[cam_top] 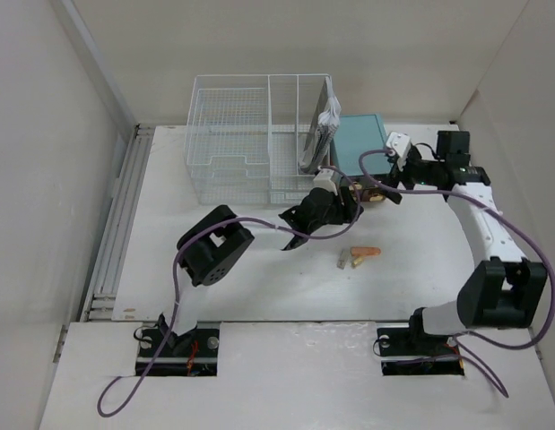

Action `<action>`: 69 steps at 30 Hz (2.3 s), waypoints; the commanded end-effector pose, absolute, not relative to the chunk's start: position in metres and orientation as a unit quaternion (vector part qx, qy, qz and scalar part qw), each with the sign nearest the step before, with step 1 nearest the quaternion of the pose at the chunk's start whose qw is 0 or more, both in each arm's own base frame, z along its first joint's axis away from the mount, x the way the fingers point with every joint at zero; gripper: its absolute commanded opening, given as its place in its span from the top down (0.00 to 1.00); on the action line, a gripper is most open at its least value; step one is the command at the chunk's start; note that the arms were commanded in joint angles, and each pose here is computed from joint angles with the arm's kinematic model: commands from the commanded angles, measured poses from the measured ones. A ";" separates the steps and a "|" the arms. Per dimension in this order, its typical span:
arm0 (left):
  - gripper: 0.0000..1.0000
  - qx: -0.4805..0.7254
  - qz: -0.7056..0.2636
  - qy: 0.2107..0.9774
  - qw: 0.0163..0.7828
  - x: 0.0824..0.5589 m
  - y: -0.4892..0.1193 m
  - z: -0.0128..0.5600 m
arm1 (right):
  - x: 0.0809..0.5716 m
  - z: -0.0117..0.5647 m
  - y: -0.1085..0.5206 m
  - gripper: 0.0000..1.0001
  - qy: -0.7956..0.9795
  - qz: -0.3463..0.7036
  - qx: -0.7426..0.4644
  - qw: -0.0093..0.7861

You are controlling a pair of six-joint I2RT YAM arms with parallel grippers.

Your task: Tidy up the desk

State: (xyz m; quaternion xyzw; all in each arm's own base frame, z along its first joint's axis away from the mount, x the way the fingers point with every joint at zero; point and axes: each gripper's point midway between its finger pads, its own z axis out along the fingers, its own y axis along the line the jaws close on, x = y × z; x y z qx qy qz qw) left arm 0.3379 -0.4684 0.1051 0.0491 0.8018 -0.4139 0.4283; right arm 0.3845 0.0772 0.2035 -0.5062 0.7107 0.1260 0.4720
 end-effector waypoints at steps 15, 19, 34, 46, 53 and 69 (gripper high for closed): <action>0.42 -0.147 -0.439 0.777 0.426 0.396 -0.475 0.096 | 0.341 0.299 0.073 0.00 0.690 0.273 -0.307 0.596; 0.42 -0.188 -0.430 0.771 0.431 0.407 -0.471 0.087 | 0.337 0.294 0.075 0.00 0.698 0.285 -0.294 0.588; 0.48 -0.273 -0.422 0.756 0.419 0.422 -0.467 0.067 | 0.319 0.314 0.048 0.00 0.685 0.120 -0.337 0.634; 0.78 -0.292 -0.431 0.747 0.413 0.425 -0.469 0.061 | 0.321 0.265 0.028 0.03 0.725 0.068 -0.415 0.545; 0.83 -0.290 -0.435 0.747 0.410 0.417 -0.462 0.057 | 0.247 0.171 0.038 0.07 0.576 0.005 -0.704 0.416; 0.85 -0.250 -0.474 0.753 0.382 0.352 -0.462 0.060 | 0.224 0.106 0.084 0.06 0.489 0.063 -0.792 0.359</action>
